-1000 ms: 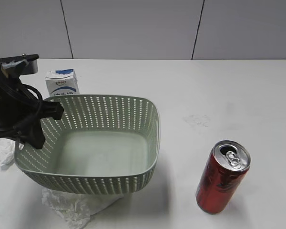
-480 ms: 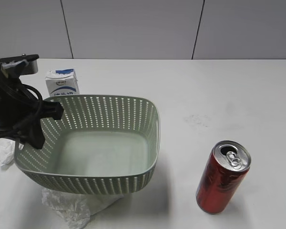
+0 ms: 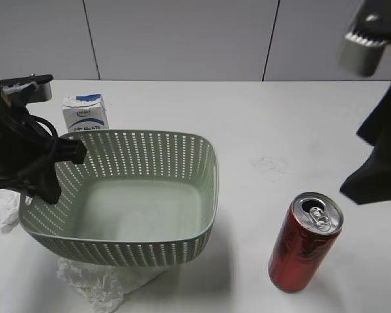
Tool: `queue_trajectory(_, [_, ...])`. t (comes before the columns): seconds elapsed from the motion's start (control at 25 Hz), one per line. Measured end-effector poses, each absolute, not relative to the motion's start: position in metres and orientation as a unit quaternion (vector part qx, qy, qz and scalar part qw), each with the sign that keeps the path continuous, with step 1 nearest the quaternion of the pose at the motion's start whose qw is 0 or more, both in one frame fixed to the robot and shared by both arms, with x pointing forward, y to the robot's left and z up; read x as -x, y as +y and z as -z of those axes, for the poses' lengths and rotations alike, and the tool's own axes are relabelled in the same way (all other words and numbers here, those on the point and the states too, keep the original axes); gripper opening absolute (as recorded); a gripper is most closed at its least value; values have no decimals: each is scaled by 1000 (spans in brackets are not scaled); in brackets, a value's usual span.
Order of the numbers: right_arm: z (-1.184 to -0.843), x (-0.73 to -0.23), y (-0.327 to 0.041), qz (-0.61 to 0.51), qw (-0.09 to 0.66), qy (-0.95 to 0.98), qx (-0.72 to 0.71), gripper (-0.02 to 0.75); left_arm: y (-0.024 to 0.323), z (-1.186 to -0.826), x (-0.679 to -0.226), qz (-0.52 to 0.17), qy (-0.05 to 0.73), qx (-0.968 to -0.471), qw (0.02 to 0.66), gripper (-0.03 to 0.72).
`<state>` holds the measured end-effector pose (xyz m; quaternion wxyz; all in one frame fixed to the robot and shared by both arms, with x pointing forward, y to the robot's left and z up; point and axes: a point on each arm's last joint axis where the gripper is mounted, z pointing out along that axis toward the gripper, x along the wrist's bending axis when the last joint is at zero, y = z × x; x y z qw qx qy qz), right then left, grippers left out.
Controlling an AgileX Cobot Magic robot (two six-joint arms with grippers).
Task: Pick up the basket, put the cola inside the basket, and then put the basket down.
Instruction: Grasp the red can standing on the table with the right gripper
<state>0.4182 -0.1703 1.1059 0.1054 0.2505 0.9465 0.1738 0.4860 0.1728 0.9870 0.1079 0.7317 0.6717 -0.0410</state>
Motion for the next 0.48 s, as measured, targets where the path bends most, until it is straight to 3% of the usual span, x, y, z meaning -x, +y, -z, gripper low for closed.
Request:
queue_trajectory(0.16, [-1083, -424, -146, -138, 68, 965, -211, 587, 173, -987, -486, 41, 672, -732, 107, -4])
queue_trajectory(0.48, [-1049, -443, -133, -94, 23, 963, -254, 587, 173, -987, -485, 42, 672, -732, 105, -4])
